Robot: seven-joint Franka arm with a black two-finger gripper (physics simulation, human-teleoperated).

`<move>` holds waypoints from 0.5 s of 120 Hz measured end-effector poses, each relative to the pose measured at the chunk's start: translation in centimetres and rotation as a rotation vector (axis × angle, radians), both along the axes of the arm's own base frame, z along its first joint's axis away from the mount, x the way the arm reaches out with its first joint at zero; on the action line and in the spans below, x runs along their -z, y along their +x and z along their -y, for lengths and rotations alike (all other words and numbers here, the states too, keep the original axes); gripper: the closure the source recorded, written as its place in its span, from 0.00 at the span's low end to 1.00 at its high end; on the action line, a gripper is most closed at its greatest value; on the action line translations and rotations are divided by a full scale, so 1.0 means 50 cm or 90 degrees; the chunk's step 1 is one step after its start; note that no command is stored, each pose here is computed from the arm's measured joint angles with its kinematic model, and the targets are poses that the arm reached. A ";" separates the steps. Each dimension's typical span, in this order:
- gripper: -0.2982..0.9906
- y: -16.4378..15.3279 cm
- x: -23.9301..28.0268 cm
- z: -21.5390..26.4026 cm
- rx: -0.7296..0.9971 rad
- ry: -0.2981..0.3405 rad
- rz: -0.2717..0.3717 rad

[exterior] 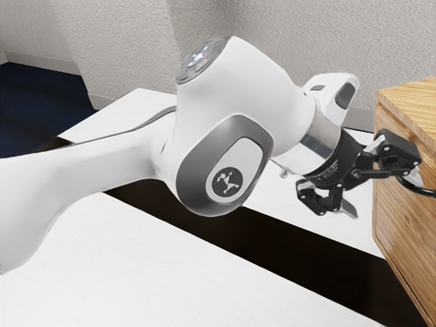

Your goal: Pull the drawer handle with one arm to open the drawer

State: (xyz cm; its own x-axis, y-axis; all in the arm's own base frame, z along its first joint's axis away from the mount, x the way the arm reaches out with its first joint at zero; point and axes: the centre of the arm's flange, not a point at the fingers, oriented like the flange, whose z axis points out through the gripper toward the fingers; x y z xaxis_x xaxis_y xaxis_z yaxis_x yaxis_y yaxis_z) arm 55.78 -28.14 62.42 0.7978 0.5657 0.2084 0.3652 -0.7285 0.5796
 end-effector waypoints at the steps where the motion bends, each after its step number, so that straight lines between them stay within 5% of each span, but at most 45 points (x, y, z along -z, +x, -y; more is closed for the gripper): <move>1: 0.23 0.000 0.001 0.000 0.000 0.000 0.000; 60: 0.23 -0.090 0.001 -0.102 -0.061 0.001 0.001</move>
